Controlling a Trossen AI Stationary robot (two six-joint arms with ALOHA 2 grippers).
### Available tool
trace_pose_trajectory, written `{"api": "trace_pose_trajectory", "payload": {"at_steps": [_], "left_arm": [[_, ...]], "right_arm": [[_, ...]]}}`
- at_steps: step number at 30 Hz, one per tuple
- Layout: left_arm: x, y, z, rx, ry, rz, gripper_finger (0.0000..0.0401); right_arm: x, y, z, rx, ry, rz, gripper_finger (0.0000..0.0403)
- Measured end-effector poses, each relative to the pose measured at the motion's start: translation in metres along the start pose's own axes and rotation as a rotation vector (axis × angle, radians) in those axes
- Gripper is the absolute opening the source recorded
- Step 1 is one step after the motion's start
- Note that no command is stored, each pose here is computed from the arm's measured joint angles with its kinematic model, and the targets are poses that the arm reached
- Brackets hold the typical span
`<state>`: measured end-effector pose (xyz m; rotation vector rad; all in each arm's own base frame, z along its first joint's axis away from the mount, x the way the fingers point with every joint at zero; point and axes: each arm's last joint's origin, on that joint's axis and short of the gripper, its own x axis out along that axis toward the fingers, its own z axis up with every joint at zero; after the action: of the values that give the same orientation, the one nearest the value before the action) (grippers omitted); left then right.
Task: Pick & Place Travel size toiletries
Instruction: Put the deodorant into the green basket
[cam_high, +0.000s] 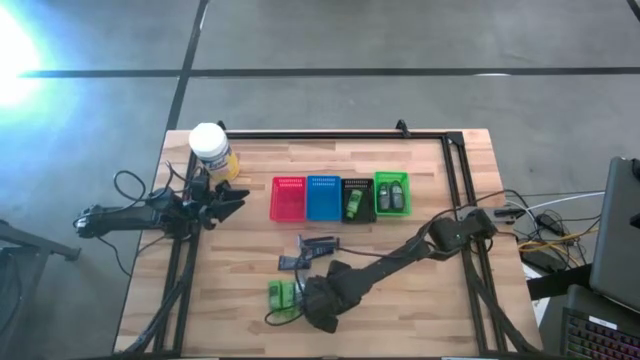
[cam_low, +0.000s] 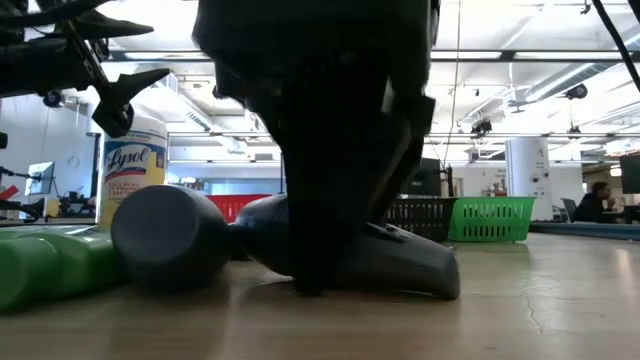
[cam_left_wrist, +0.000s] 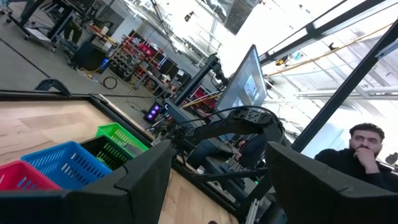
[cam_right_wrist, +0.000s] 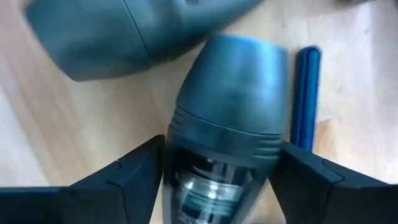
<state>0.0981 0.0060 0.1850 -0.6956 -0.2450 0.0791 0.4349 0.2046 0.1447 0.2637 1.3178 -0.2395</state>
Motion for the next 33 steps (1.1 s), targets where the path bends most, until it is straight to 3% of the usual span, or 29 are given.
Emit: {"api": "trace_pose_trajectory", "payload": {"at_steps": [7,11,19,25,30,33], "left_arm": [[0.000,0.000,0.000,0.000,0.001,0.001,0.0264],[0.000,0.000,0.000,0.000,0.001,0.001,0.0264],[0.000,0.000,0.000,0.000,0.005,0.004,0.0264],[0.000,0.000,0.000,0.001,0.005,0.003,0.0264],[0.000,0.000,-0.001,0.001,0.006,0.004,0.0264],[0.000,0.000,-0.001,0.001,0.005,0.004,0.0264]], "right_arm": [[0.002,-0.001,0.000,0.071,0.002,0.015,0.0204],[-0.007,-0.001,0.000,0.084,0.019,0.006,0.0202],[-0.087,-0.026,-0.007,0.312,0.006,-0.089,0.0202],[-0.146,-0.082,-0.020,0.672,0.001,-0.291,0.0202],[-0.162,-0.151,-0.021,0.908,-0.042,-0.361,0.0202],[-0.161,-0.203,-0.024,0.991,-0.047,-0.380,0.0202]]}}
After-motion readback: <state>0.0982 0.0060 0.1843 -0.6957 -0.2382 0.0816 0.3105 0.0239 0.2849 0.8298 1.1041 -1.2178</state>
